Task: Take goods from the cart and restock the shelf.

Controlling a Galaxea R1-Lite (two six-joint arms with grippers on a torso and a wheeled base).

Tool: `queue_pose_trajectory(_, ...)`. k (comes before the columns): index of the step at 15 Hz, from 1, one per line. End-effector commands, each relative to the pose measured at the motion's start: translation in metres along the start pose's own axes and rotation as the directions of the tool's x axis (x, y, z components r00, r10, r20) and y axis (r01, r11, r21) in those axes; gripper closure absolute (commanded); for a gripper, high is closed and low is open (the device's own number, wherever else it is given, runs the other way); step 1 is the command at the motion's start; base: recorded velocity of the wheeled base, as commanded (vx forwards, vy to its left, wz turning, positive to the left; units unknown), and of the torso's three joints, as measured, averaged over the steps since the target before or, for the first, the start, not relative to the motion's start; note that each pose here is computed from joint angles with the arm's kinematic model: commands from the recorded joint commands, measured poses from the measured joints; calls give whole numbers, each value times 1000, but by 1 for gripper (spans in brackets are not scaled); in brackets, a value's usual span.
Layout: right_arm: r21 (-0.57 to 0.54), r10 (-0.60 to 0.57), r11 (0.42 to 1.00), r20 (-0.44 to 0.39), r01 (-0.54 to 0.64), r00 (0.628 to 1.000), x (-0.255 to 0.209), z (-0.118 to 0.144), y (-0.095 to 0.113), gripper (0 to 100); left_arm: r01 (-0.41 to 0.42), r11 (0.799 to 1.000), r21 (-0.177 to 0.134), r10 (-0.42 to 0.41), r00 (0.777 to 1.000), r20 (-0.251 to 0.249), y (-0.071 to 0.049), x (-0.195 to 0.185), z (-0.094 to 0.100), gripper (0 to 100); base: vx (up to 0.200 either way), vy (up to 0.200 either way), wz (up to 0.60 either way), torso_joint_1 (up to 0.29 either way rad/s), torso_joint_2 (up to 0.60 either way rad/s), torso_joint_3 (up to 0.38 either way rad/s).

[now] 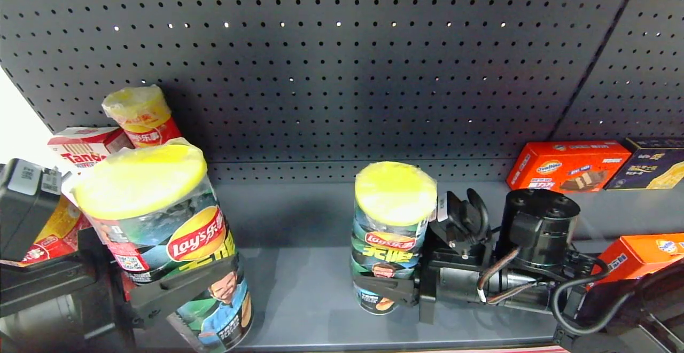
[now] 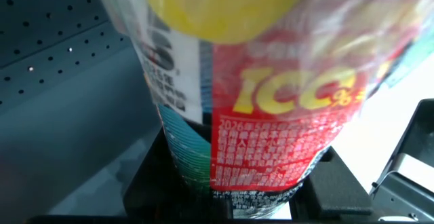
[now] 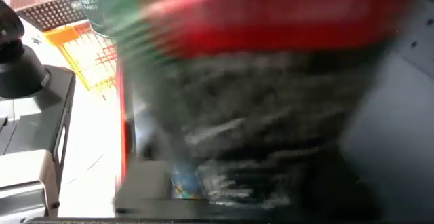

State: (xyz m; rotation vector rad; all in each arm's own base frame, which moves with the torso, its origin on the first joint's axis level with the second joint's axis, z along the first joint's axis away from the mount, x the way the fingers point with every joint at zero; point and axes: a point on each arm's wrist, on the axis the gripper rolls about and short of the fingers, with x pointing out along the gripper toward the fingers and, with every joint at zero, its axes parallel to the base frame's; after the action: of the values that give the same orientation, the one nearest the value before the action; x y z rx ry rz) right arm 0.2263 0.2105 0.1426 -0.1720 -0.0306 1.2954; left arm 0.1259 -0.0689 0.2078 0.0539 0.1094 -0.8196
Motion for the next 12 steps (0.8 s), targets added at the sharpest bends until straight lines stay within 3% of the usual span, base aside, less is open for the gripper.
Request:
queue_pose_trajectory(1,-6,-25,1000,4,25,1000,0,0,0,0,1,1000,-3,-1,1000,-7,0,-1,-3,100,0,0,0,0,0,0)
queue_pose_trajectory(7,-36,-65,997,52,67,997,-29,19,9,0,1,1000,-6,-1,1000,-14,-1,-1,-5,100,0,0,0,0,0,0)
queue_pose_trajectory(12,-103,-140,982,168,159,976,-89,64,24,0,-2,1000,-8,2,1000,-20,-1,-2,-7,100,0,0,0,0,0,0)
